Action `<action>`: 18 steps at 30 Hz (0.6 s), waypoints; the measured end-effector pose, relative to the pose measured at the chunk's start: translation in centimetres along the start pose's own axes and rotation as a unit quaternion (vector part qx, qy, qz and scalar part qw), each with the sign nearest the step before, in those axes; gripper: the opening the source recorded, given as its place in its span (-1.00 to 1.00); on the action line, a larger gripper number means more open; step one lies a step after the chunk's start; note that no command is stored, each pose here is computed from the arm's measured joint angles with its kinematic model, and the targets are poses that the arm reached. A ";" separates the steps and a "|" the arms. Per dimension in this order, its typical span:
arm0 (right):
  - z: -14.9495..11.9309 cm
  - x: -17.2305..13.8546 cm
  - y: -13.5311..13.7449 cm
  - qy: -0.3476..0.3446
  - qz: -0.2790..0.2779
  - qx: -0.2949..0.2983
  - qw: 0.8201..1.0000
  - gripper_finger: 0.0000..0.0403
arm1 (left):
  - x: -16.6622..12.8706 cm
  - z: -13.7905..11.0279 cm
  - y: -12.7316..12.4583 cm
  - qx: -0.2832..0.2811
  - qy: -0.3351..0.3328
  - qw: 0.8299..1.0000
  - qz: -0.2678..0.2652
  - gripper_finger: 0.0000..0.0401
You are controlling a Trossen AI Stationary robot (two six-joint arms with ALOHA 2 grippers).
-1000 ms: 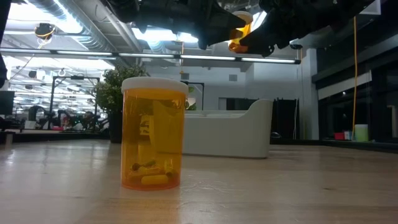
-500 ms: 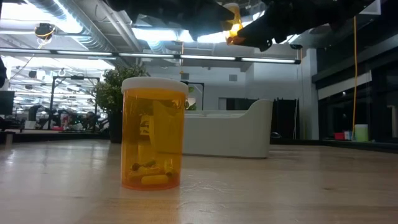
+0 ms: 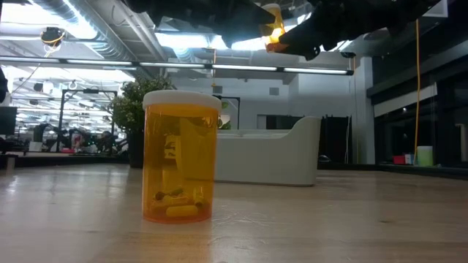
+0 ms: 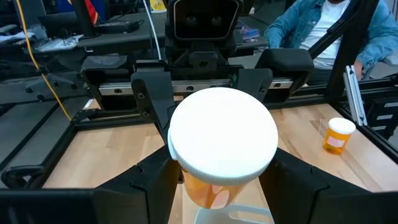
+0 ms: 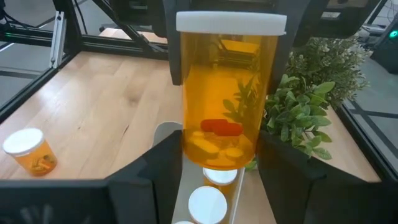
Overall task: Pick and place pill bottles into a basket
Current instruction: Put the orange pill bottle into the grey bin
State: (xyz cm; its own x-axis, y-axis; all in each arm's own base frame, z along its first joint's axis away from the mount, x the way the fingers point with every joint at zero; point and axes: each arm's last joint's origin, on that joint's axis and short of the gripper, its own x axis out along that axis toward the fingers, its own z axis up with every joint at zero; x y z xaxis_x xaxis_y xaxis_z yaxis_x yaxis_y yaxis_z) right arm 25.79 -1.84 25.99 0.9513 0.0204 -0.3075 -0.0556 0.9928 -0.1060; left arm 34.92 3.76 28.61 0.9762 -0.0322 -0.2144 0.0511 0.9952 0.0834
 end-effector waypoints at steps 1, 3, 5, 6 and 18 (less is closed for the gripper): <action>0.0 0.0 0.0 0.000 0.000 0.000 1.000 -0.05 | 0.0 0.0 0.0 0.000 0.000 1.000 0.000 0.00; 0.0 0.0 0.0 0.000 0.001 0.000 1.000 -0.05 | 0.0 0.0 0.0 0.000 0.000 1.000 0.000 0.00; 0.0 0.0 0.0 0.000 0.005 0.000 1.000 -0.05 | 0.0 0.0 0.0 0.000 0.000 1.000 0.000 0.00; 0.0 0.0 0.0 0.000 0.007 0.000 1.000 -0.05 | 0.0 0.0 0.0 0.000 0.000 1.000 -0.001 0.00; -0.1 0.0 0.1 0.005 0.016 -0.007 1.000 -0.05 | 0.0 0.0 0.0 0.001 0.002 1.000 -0.002 0.00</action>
State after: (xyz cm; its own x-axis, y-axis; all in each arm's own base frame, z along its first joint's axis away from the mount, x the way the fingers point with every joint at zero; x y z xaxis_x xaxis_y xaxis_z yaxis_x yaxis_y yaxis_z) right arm 25.74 -1.75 25.86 0.9458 0.0501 -0.3208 -0.0897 0.9899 -0.1099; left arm 34.92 3.75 28.58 0.9753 -0.0360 -0.2178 0.0554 0.9949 0.0838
